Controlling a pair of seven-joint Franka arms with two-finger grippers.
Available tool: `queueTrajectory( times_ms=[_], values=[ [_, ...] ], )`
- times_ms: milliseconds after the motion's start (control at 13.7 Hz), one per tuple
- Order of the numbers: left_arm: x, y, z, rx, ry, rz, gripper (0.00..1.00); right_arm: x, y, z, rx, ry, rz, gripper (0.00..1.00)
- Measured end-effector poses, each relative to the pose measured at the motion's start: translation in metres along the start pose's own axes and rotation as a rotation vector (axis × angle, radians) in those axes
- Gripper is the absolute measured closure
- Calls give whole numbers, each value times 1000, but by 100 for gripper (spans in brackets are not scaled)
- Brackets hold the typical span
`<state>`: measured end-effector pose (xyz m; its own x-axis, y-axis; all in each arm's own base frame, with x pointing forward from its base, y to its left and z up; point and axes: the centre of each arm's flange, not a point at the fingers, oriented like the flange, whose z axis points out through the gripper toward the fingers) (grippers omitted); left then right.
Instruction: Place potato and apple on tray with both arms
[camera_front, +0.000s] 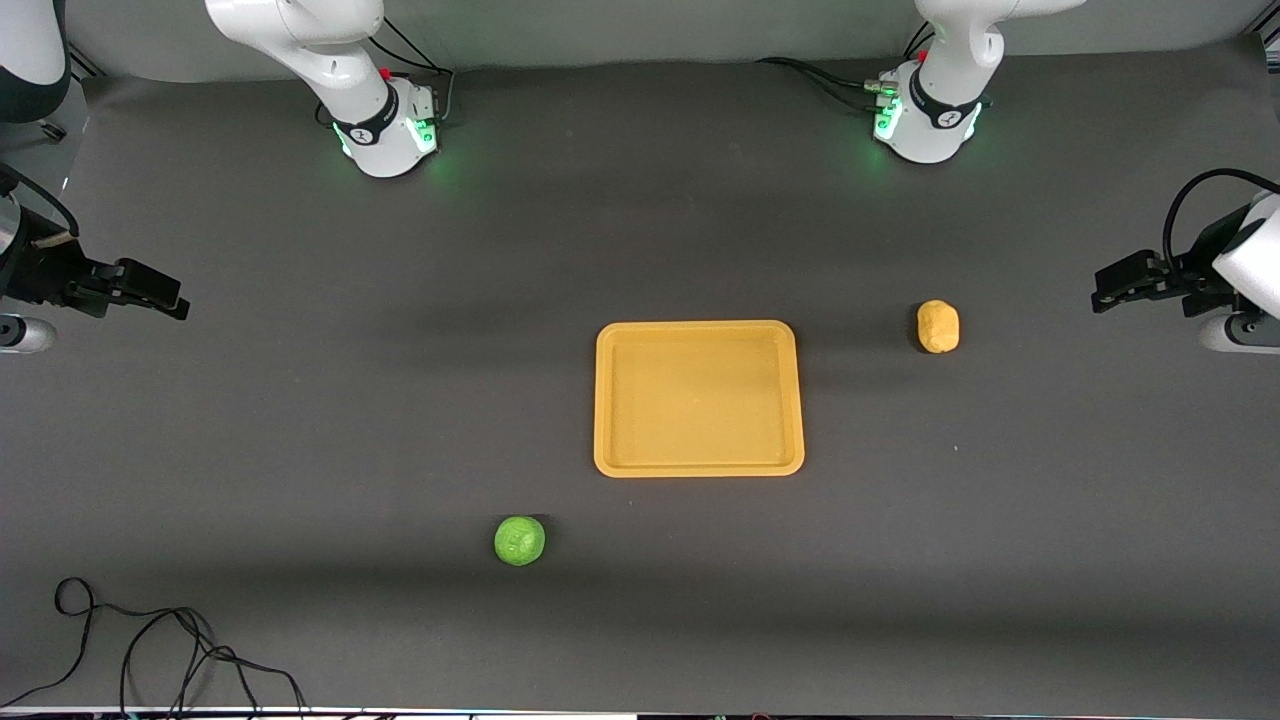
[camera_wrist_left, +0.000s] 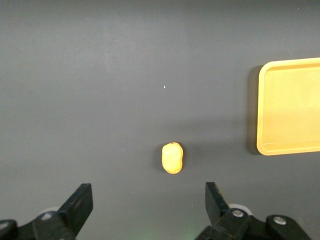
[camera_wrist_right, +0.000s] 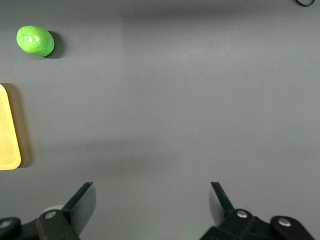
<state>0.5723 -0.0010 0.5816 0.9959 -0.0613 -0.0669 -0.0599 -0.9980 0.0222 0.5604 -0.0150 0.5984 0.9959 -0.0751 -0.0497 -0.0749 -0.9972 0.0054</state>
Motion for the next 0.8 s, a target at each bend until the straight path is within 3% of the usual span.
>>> queueTrajectory(
  times_ms=[585, 805],
  values=[
    [2, -10, 9, -2, -15, -15, 0, 0, 0, 1, 0, -2, 0, 0],
    [8, -6, 64, -1, -15, -8, 0, 1, 0, 2, 0, -4, 0, 0]
  ],
)
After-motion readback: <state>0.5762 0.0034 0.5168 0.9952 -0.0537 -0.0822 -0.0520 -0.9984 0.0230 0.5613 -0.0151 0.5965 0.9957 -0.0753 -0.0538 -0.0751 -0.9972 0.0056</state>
